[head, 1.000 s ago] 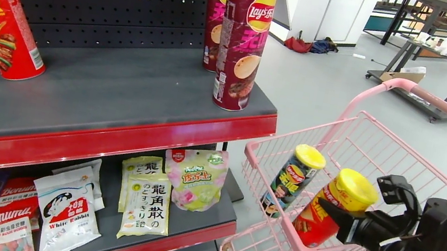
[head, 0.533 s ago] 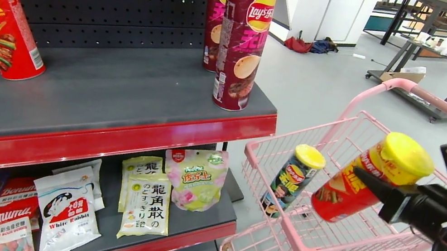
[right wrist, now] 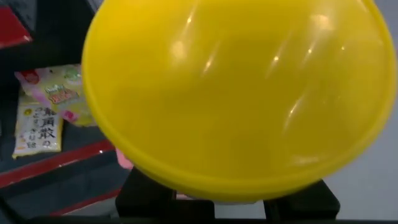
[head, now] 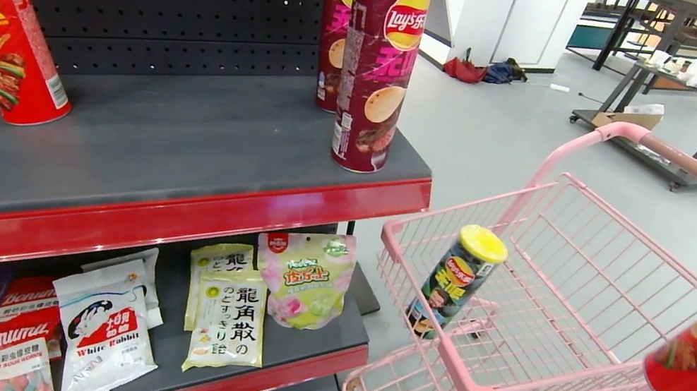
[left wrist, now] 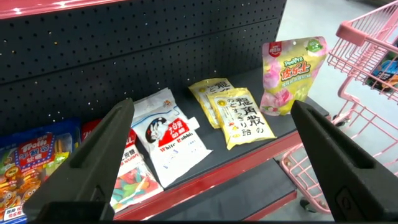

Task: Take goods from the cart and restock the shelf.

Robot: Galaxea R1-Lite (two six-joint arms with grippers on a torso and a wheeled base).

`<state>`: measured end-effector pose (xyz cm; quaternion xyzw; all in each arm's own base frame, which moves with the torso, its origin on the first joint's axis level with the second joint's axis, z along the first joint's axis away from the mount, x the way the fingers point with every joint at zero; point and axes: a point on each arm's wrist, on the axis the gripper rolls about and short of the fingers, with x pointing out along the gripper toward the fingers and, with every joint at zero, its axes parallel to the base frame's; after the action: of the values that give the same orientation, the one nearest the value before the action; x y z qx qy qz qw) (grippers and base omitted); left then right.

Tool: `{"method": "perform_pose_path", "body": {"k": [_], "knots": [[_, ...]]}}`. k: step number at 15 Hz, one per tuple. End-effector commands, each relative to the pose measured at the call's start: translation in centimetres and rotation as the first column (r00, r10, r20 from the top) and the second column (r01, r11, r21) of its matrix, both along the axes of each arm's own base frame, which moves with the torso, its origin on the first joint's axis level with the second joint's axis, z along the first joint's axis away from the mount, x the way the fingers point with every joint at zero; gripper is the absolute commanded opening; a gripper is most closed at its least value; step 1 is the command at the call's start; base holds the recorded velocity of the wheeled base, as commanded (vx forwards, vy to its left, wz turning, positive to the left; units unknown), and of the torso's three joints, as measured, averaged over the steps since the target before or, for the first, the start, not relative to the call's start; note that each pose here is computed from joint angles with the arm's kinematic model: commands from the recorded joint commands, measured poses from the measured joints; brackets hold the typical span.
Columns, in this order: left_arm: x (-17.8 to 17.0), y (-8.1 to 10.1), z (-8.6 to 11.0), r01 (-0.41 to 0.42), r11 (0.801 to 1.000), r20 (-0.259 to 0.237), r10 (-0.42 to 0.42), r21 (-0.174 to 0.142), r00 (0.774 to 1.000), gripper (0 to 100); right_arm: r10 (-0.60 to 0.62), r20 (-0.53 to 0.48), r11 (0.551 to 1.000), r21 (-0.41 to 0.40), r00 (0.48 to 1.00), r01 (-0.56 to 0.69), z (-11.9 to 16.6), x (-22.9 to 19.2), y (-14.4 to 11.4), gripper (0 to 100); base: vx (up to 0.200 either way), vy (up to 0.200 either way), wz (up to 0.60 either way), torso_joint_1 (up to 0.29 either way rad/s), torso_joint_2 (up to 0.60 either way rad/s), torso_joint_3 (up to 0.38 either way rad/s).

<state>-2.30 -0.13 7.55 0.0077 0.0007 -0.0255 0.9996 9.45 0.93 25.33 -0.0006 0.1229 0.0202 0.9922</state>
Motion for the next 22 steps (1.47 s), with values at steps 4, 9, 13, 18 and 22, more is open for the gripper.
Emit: {"method": "perform_pose_path", "body": {"k": [4, 9, 13, 18, 22], "knots": [[0.0, 0.0, 0.0, 0.001, 1.0, -0.001, -0.001, 0.0, 1.0, 100, -0.126, 0.012, 0.992, -0.024, 0.992, 0.126, -2.7, -5.0, -1.1, 0, 0.0, 0.0, 0.0, 0.0, 0.0, 0.0], [0.0, 0.0, 0.0, 0.0, 1.0, -0.001, 0.0, 0.0, 1.0, 100, -0.12, 0.002, 0.992, -0.051, 0.993, 0.119, -3.3, -5.1, -1.1, 0, 0.0, 0.0, 0.0, 0.0, 0.0, 0.0], [0.0, 0.0, 0.0, 0.0, 1.0, -0.001, 0.0, 0.0, 1.0, 100, -0.109, -0.002, 0.992, -0.061, 0.994, 0.109, -3.4, -5.0, -1.1, 0, 0.0, 0.0, 0.0, 0.052, -0.18, -0.127], [0.0, 0.0, 0.0, 0.001, 1.0, -0.001, -0.001, 0.0, 1.0, 100, -0.103, -0.019, 0.993, -0.066, 0.995, 0.101, -3.1, -4.3, -1.1, 0, 0.0, 0.0, 0.0, 0.173, -0.52, -0.348], [0.0, 0.0, 0.0, 0.0, 1.0, -0.001, 0.0, 0.0, 1.0, 100, -0.098, -0.019, 0.992, -0.082, 0.995, 0.097, -3.0, -3.7, -1.1, 0, 0.0, 0.0, 0.0, 0.222, -0.58, -0.362]]}}
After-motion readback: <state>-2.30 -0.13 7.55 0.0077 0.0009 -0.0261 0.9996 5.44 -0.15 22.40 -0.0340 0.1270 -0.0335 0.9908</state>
